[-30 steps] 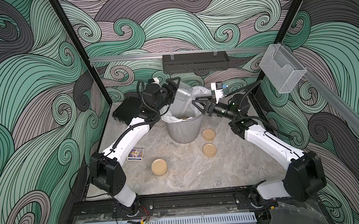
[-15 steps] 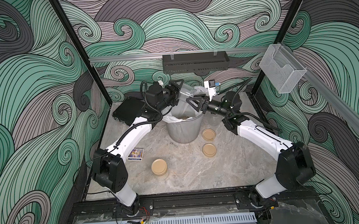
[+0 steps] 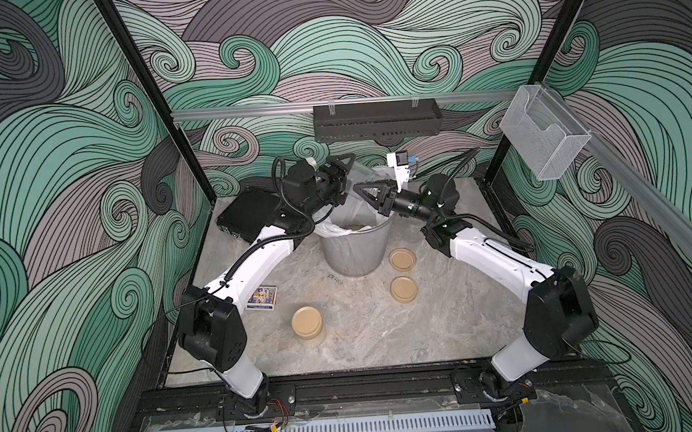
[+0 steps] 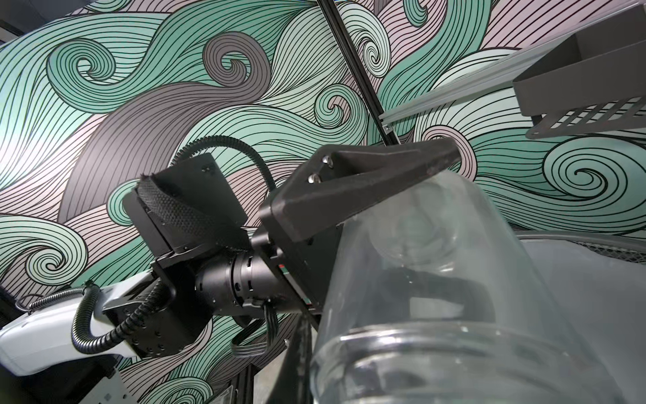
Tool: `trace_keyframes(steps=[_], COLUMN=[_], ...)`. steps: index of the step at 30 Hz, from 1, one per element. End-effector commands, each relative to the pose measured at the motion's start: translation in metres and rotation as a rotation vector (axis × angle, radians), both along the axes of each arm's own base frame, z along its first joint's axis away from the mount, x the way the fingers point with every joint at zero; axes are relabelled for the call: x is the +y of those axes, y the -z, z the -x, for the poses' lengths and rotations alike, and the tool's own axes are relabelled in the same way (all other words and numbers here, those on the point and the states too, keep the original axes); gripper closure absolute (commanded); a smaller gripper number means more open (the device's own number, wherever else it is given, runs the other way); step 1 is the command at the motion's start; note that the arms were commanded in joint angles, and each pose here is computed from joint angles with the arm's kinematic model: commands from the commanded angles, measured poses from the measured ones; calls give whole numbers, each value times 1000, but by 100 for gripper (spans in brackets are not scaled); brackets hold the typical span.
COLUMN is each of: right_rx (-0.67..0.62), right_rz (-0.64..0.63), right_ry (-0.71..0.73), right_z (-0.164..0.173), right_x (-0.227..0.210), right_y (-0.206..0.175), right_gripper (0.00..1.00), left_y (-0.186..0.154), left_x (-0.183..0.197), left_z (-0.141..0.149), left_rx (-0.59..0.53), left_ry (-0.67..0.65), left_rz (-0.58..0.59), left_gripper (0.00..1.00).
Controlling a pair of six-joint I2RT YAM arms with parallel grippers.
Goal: Empty moldy rice from jars
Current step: Place the jar at the center of the board.
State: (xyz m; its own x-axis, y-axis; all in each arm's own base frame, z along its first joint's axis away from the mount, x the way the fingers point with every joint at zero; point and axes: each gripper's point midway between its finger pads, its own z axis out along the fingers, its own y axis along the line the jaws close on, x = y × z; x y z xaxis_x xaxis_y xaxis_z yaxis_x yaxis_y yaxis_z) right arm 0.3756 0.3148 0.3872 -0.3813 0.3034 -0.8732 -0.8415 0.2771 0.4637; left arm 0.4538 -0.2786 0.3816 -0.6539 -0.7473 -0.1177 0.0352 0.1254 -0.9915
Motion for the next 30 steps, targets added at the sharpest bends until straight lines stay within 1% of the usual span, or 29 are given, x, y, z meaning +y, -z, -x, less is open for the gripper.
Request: trace_keyframes(steps=[1, 3, 4, 8, 13, 19, 24, 30], right_rx=[-6, -7, -3, -2, -3, -4, -10, -29], right_rz=[-22, -21, -20, -19, -17, -14, -21, -12], right_ry=[24, 22, 21, 23, 26, 34, 34, 39], right_z=[-7, -7, -7, -7, -7, -6, -4, 2], right_x=[-4, -3, -3, -3, -4, -6, -7, -10], right_y=[-8, -8, -7, -7, -7, -8, -12, -20], right_gripper=[100, 100, 100, 100, 100, 100, 100, 100], left_y=[-31, -30, -29, -29, -32, -38, -37, -46], left_x=[-2, -1, 0, 4, 16, 34, 47, 57], left_z=[8, 7, 7, 6, 5, 6, 6, 9], left_rx=[-89, -82, -79, -77, -101, -150, -164, -224], left_ry=[16, 11, 9, -19, -69, -109, -137, -146], left_rz=[37, 36, 33, 26, -5, -113, -158, -215], left_gripper=[15, 8, 2, 1, 1, 1, 1, 1])
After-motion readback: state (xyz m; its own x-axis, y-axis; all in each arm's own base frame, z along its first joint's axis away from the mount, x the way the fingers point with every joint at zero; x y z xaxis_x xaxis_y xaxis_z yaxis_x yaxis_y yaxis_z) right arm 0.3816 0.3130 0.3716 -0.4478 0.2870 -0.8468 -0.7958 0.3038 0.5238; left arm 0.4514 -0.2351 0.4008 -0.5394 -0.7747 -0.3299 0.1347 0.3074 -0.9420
